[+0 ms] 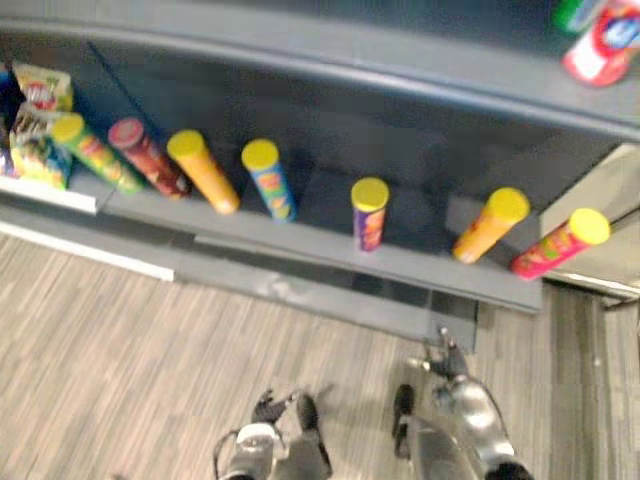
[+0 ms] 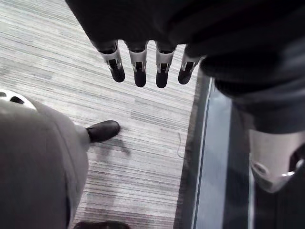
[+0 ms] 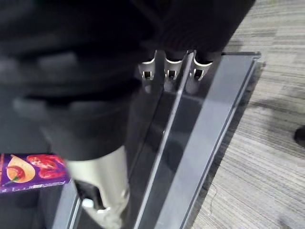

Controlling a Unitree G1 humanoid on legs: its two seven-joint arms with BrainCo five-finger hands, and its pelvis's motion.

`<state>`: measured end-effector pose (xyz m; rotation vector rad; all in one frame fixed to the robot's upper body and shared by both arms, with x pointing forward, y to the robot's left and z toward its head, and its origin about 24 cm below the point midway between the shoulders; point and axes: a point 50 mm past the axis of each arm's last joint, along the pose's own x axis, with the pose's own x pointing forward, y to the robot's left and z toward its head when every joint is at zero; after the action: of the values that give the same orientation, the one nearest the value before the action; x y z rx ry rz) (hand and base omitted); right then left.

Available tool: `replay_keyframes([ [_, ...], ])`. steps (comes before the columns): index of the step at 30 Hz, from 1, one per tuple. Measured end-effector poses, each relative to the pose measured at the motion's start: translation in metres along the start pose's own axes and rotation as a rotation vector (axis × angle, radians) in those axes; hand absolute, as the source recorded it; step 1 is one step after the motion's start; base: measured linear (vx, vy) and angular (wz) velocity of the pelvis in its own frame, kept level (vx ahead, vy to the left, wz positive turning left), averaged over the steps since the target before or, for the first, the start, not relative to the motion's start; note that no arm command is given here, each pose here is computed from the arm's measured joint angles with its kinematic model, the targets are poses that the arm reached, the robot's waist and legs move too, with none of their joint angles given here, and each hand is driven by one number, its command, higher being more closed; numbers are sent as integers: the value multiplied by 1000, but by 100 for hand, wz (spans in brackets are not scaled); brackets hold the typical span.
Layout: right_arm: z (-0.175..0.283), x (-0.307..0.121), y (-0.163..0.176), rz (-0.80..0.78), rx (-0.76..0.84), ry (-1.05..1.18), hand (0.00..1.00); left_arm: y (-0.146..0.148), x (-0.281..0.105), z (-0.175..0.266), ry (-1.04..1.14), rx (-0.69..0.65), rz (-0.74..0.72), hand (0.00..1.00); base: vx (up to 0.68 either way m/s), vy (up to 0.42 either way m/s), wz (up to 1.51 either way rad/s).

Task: Put the gum and the chips on the shelf.

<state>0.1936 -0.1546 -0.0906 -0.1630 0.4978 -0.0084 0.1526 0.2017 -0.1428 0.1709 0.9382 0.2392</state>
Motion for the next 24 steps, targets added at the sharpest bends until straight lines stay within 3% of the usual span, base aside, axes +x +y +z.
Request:
replay_keyframes([
  [4,-53,-28,1,40,19,190,0,8,-5,-23,65,-24,39,0,100,29,-11],
  [10,-88,-47,-26,-104,180,327,0,12,-14,-52,159,-112,54,0,42,17,-13],
  [16,-135,-82,-44,-247,371,580,0,5,-21,-68,218,-292,18,0,15,4,3],
  [24,-162,-114,-44,-372,530,727,0,0,-22,-69,213,-293,-35,0,55,-4,-4],
])
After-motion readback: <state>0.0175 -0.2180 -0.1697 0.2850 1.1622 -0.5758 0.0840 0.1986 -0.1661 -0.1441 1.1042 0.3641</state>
